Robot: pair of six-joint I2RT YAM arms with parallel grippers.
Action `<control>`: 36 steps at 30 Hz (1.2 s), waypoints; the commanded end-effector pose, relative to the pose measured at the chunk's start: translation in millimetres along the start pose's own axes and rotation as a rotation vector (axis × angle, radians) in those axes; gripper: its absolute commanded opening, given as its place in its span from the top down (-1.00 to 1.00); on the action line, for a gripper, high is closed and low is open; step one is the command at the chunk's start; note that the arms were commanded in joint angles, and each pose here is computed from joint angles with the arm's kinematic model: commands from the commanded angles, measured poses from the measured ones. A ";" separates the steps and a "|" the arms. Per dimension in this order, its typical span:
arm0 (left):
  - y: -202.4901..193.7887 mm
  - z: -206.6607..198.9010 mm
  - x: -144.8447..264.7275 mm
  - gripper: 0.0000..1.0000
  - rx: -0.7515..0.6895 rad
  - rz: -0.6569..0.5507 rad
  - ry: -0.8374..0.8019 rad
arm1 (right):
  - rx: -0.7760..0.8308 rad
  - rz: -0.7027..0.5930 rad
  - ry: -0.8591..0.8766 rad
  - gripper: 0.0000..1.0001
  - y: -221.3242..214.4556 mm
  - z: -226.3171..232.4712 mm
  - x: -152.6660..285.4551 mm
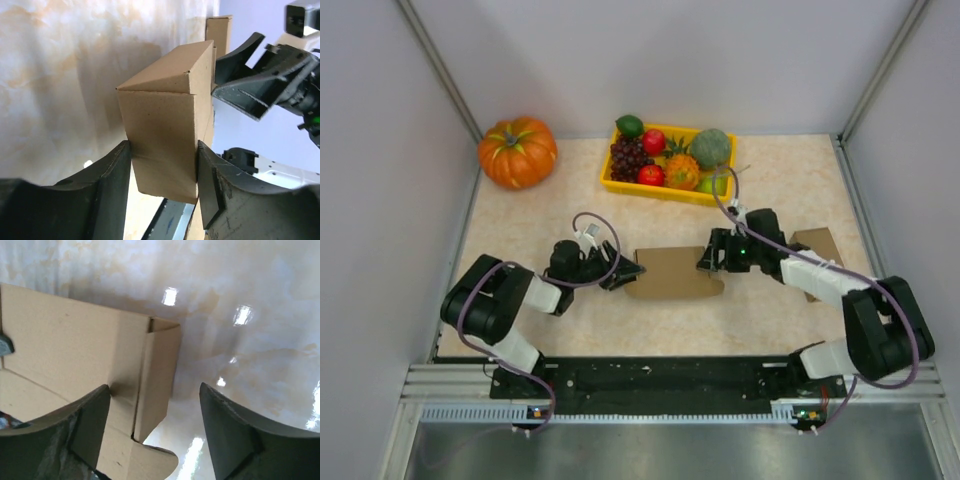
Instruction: Fold the paper box
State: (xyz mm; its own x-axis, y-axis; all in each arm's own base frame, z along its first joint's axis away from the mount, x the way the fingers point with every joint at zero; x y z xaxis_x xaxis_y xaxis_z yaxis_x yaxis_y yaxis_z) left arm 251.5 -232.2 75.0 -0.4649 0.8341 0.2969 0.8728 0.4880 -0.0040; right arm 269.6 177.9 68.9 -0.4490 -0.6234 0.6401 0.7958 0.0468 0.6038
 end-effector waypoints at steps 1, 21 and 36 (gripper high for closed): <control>-2.1 -42.7 12.6 0.22 -0.020 0.013 -0.134 | 0.368 -0.065 -0.184 -0.57 34.1 34.6 37.6; 5.0 -52.7 48.1 0.17 0.088 0.124 0.098 | 1.498 -0.151 -0.264 -0.97 6.2 202.9 43.0; -11.1 -64.9 73.6 0.10 0.212 0.156 0.064 | 1.708 -0.092 -0.561 -0.88 1.3 189.5 8.7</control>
State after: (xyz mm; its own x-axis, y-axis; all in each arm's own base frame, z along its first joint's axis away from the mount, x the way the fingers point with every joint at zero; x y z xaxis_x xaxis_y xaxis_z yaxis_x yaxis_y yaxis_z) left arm 223.2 -194.7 141.2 -0.3146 0.8677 0.3849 0.8686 0.4267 -0.2518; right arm 177.9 312.1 153.3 -0.7328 -0.4293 0.5280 -0.3613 0.9029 0.2327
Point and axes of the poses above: each gripper's point midway between its finger pads, its own x axis back along the fingers, its own z axis along the line the jaws close on, y = z × x, the point moved 2 cm from there along x, back along the fingers, and after that the axes turned 13 degrees about x, right-handed, at the moved point
